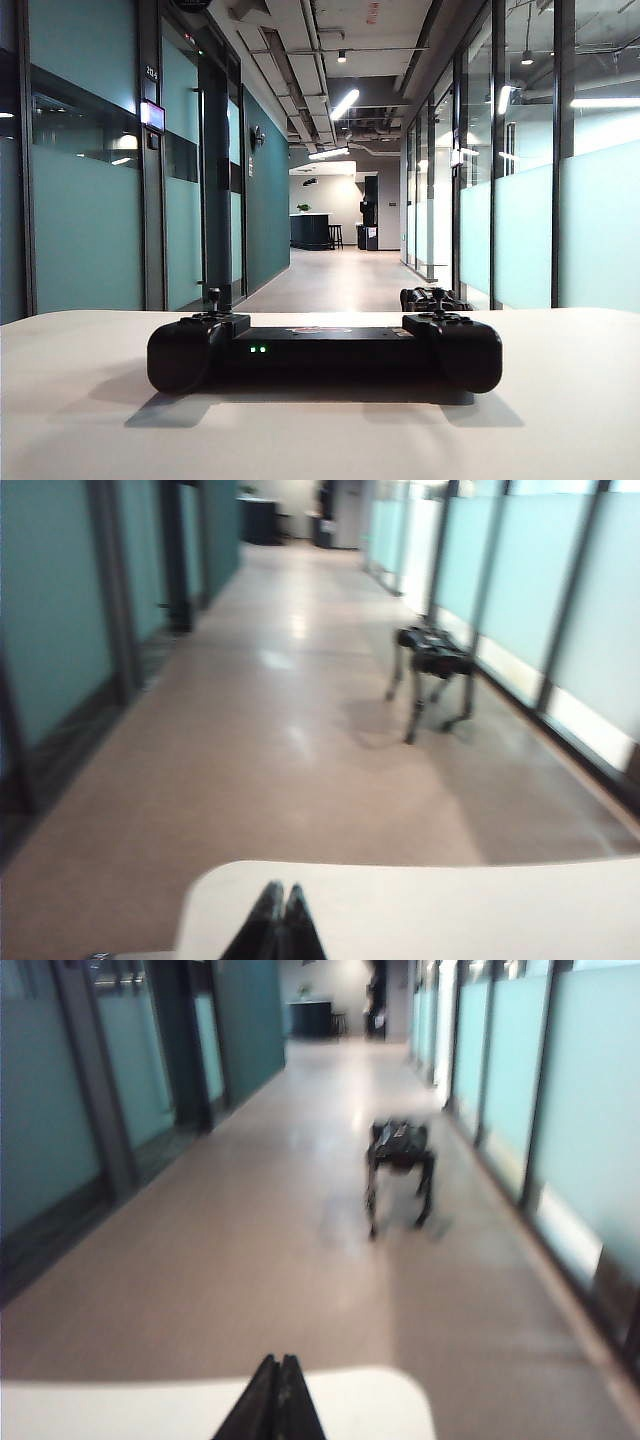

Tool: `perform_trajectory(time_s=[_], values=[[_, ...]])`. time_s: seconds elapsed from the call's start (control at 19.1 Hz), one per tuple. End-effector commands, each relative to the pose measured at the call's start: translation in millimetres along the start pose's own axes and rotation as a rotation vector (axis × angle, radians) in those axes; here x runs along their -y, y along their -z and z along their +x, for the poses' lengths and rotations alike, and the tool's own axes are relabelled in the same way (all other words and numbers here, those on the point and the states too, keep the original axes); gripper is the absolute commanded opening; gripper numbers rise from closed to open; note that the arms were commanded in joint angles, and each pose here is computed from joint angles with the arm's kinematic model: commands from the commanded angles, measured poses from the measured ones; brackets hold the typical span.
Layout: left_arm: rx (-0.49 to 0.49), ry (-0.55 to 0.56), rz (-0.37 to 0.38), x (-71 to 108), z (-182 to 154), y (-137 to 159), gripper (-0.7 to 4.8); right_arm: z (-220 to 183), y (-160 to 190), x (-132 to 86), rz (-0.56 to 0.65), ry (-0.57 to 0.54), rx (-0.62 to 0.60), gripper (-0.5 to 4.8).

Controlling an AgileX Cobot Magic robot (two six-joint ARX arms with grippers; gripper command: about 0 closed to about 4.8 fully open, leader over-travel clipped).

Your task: Push the left joystick on the remote control sitting on the white table forward to make the robot dog walk in a straight line until it approaches the door.

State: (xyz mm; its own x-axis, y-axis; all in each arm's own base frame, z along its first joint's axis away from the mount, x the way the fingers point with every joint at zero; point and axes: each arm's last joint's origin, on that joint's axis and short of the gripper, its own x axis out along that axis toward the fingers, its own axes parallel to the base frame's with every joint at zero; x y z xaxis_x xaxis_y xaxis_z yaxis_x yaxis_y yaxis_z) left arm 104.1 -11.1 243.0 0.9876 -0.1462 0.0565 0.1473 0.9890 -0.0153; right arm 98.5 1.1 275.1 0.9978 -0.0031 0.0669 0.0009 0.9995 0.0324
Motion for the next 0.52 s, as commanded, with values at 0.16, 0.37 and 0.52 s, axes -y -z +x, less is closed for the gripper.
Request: perform_trajectory(time_s=[0.16,0.37,0.52], values=[[-0.051,0.094,-0.081,2.3,21,-26,-0.05,26,-38,-4,0.08,-0.025,-0.145,-0.03],[-0.116,0.163,-0.106,8.8,40,-47,-0.05,46,-55,-23,0.075,-0.145,-0.22,-0.04],[-0.189,0.224,-0.12,19.6,54,-57,-0.05,58,-51,-49,0.057,-0.198,-0.349,-0.04]])
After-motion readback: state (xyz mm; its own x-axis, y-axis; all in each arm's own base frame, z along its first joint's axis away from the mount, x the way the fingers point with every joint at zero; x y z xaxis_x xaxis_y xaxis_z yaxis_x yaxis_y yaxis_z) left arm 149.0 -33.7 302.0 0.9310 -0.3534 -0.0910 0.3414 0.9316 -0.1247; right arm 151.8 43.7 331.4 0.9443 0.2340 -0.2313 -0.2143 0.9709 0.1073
